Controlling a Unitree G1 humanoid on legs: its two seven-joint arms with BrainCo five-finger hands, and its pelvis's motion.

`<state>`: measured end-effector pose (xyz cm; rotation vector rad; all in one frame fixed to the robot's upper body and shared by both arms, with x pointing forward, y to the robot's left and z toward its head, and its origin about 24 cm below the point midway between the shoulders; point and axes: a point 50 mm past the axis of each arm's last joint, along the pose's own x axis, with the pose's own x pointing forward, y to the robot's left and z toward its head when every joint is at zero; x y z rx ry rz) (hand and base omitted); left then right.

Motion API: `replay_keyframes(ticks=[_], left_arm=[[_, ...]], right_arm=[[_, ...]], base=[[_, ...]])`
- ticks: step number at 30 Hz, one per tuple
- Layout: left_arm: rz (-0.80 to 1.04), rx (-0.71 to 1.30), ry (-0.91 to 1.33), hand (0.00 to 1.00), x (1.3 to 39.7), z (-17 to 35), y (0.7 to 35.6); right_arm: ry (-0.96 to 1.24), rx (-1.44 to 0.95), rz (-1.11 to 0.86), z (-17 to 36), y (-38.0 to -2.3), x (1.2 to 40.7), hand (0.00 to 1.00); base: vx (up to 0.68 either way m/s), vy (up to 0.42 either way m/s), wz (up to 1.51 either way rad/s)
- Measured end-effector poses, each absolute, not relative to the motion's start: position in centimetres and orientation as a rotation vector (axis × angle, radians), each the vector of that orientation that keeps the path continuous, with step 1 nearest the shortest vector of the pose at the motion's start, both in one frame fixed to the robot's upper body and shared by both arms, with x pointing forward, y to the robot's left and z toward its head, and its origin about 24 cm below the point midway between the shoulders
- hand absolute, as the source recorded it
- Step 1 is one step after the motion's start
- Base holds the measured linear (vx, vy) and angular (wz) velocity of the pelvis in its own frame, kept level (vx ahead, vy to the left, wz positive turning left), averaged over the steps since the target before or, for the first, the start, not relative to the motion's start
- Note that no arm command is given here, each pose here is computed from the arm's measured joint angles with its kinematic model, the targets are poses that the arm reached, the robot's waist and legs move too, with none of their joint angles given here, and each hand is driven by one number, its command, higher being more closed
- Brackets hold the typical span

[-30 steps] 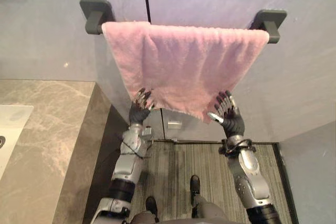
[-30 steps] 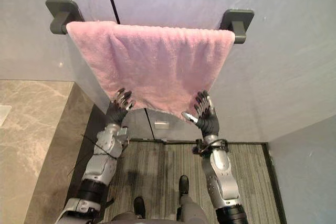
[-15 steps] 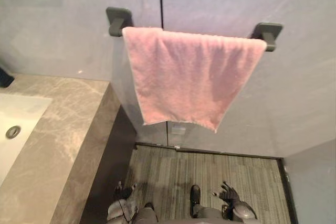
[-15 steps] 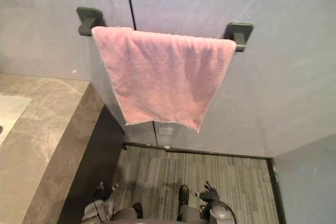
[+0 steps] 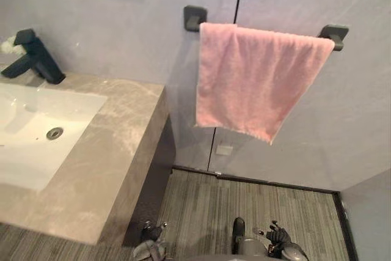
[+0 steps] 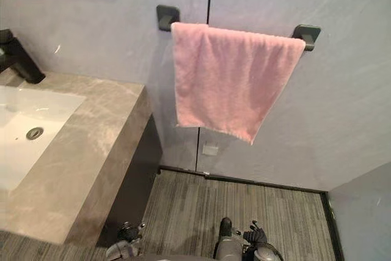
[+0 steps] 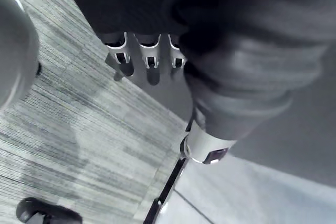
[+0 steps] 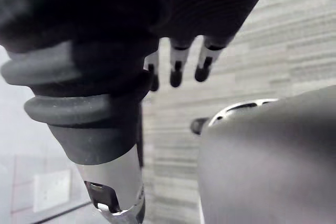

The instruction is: Organize washtable

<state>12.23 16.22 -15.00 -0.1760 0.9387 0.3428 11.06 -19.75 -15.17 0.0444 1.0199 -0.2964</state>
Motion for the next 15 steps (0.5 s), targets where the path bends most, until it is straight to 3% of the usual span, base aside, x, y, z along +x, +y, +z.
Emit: replay_keyframes(ticks=[10, 15], left_arm=[[0.263, -0.143, 0.971, 0.00, 12.0, -15.3, 15.9], [0.323, -0.121, 0.961, 0.00, 11.4, -15.1, 18.4]], right_arm=[[1.004, 0.121, -0.345, -15.1, -19.8, 10.9, 0.00], [1.109, 0.142, -0.361, -16.2, -20.0, 8.8, 0.00]], base=[[-0.17, -0.036, -0.54], [-0.10, -0.160, 0.26]])
